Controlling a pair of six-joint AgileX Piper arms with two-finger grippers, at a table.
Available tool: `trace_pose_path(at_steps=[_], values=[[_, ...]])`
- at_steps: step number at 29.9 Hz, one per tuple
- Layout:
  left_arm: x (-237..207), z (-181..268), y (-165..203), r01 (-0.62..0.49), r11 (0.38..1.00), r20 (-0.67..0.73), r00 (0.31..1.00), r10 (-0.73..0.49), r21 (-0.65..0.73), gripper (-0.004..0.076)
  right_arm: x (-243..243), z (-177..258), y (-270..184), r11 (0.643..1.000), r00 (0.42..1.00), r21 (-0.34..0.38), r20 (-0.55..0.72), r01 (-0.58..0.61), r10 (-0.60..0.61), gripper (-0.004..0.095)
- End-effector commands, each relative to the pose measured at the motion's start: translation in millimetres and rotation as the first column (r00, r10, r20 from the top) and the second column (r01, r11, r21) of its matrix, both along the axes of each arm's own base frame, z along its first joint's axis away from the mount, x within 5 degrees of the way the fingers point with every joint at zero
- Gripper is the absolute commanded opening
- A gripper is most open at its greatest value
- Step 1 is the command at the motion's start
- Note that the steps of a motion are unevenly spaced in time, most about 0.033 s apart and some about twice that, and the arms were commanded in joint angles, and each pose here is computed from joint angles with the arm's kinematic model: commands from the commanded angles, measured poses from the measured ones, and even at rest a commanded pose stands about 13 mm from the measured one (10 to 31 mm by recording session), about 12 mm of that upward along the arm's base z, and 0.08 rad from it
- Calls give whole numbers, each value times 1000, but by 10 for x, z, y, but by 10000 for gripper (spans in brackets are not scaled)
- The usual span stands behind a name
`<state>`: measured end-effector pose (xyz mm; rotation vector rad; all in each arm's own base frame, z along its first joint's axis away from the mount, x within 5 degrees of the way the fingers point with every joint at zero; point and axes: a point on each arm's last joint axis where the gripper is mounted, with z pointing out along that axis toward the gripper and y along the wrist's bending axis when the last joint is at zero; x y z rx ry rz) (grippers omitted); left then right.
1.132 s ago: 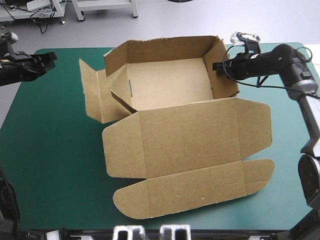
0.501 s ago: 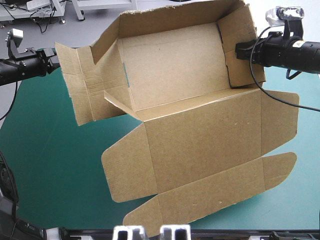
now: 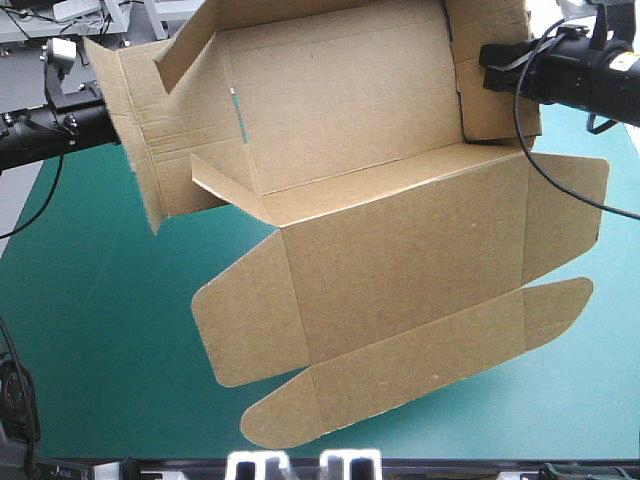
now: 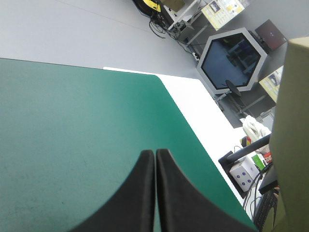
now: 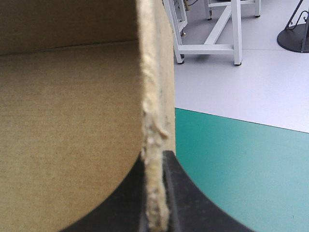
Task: Fold the box
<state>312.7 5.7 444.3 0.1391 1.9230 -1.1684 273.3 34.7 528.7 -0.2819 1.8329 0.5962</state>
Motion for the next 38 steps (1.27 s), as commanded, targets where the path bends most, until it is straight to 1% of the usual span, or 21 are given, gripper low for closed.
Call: trace_pose_path(at_steps=[1,5,17,20,23,25,28,35,38], values=[[-342,361,-158,89,995,92,992,-84,-48,-1,-82,219,-17,995,994,92,101,27,-36,-19],[-451,442,-189,87,995,107,991,-82,-48,-1,9,162,-18,994,997,108,73,24,-32,-19],[-708,614,-269,91,995,144,986,-83,-48,-1,162,80,-29,992,998,120,51,37,-43,-18],[-729,627,-326,107,990,105,990,-98,-87,-1,194,69,-8,994,996,90,69,55,-61,-17],[-738,628,-404,139,986,106,986,-129,-88,-1,198,68,74,996,995,65,83,54,-59,-16],[-745,628,-455,159,983,106,983,-150,-88,-1,199,57,139,998,994,34,89,55,-58,-11],[-750,628,-479,171,982,116,980,-161,-81,-1,210,35,207,998,994,10,83,65,-66,-8],[-750,628,-479,172,982,121,979,-162,-76,1,221,8,253,998,996,-8,71,61,-61,-8],[-750,628,-481,175,982,136,977,-165,-65,30,234,-1,254,998,996,-7,67,62,-61,-8]])
